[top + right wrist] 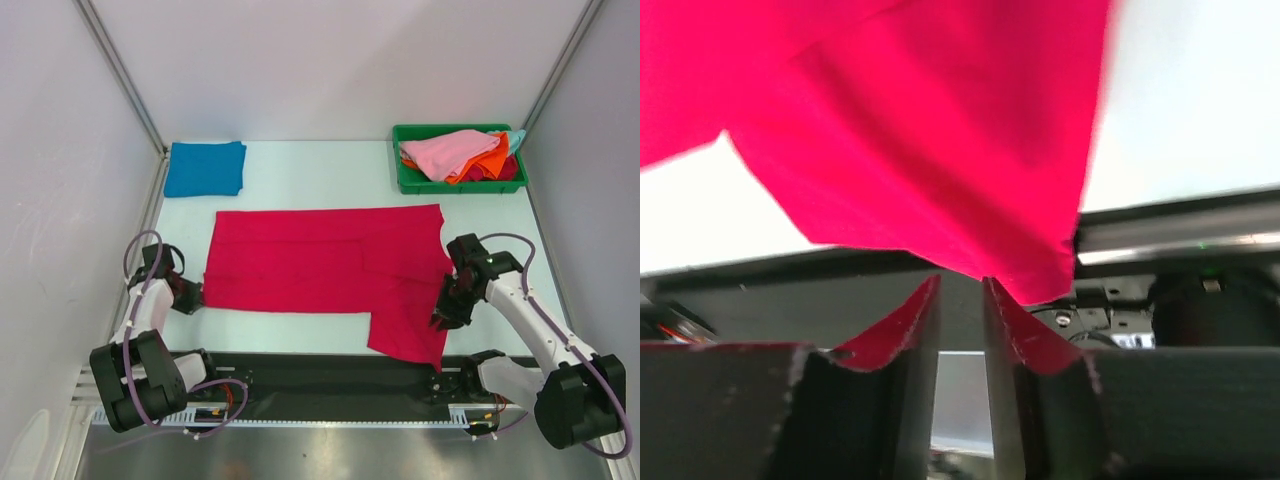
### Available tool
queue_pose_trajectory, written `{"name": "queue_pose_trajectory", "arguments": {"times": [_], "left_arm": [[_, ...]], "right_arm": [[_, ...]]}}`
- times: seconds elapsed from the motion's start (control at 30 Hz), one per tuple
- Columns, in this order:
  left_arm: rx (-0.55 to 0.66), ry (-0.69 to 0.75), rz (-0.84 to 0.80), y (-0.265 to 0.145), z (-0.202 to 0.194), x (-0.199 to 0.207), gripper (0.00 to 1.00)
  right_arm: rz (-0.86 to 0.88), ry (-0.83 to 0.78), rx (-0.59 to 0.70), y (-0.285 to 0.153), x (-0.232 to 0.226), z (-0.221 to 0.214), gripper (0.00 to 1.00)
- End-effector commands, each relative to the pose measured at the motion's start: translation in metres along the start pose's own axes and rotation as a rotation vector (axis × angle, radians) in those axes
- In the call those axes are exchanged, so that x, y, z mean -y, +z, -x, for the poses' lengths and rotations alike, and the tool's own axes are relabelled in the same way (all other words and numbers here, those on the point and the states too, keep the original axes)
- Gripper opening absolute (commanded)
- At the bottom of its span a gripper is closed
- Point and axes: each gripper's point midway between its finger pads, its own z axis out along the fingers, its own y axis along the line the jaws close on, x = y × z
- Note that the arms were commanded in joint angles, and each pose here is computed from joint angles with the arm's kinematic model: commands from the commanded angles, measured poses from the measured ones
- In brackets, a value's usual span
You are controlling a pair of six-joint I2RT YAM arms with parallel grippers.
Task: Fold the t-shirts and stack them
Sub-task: Fold the tshirt
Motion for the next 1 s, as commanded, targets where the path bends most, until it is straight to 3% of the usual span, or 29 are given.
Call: {"name": "queue_pose_trajectory", "arguments": {"times": [0.0, 0.23, 0.4, 0.77, 0.9, 0.97], "left_arm": [[0.037, 0.002, -0.060, 0.000, 0.010, 0.011, 0.00], [-0.020, -0.003, -0.070, 0.009, -0.002, 0.011, 0.00], [-0.028, -0.004, -0.098, 0.006, -0.002, 0.018, 0.00], [-0.028, -0.008, -0.100, 0.006, -0.004, 0.015, 0.00], [-0.028, -0.013, -0.098, 0.006, -0.005, 0.014, 0.00], [-0.032, -0.018, -0.092, 0.006, -0.006, 0.013, 0.00]], "right_arm": [[-0.082, 0.179, 0.047, 0.002, 0.017, 0.009, 0.30], [-0.190, 0.365, 0.178, 0.026, 0.053, 0.028, 0.49], [-0.153, 0.437, 0.256, 0.038, 0.054, 0.044, 0.53], [-0.125, 0.435, 0.286, 0.063, 0.060, 0.042, 0.39], [-0.148, 0.444, 0.291, 0.062, 0.064, 0.041, 0.24], [-0.157, 0.457, 0.288, 0.062, 0.065, 0.042, 0.23]]}}
